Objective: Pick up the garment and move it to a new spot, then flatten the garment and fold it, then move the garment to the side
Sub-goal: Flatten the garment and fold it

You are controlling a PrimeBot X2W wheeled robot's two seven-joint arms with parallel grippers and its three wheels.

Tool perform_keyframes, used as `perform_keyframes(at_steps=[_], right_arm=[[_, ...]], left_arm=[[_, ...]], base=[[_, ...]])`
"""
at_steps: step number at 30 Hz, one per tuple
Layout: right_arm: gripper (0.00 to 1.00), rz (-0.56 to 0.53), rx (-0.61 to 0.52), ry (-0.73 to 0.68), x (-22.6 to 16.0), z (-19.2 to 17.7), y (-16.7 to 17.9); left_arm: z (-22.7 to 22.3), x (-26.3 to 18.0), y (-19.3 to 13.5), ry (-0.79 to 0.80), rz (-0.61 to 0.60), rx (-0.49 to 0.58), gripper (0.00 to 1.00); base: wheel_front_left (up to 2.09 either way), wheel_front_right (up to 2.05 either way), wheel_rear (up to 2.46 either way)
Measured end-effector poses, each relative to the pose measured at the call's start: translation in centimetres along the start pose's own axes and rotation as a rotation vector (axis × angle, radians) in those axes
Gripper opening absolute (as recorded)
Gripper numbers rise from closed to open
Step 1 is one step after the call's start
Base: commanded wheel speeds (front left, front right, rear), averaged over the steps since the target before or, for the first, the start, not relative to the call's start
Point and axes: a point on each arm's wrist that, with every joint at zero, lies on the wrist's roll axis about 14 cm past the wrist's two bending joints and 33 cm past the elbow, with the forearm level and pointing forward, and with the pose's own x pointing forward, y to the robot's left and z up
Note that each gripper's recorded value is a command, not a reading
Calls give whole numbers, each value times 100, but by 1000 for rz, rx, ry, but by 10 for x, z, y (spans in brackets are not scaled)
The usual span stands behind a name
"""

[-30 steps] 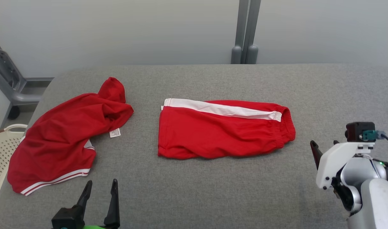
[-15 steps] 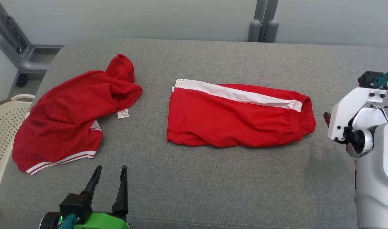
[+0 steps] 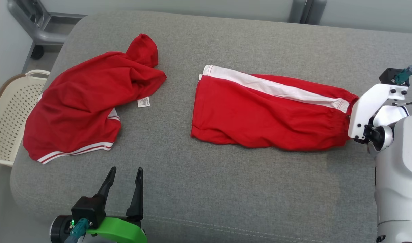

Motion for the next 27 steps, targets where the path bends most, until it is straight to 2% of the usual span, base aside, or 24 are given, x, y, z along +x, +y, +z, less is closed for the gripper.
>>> perform_keyframes(at_steps=[11, 17, 27], right_arm=[[100, 22, -8, 42, 24, -11, 11], [100, 26, 0, 36, 24, -10, 11], [100, 37, 18, 92, 35, -29, 15]], left_arm=[[-11, 4, 1, 38, 9, -10, 100], [-11, 6, 0, 35, 5, -14, 100], [-12, 5, -4, 40, -3, -22, 100]], base=[[0, 0, 0], [0, 0, 0], [0, 0, 0]])
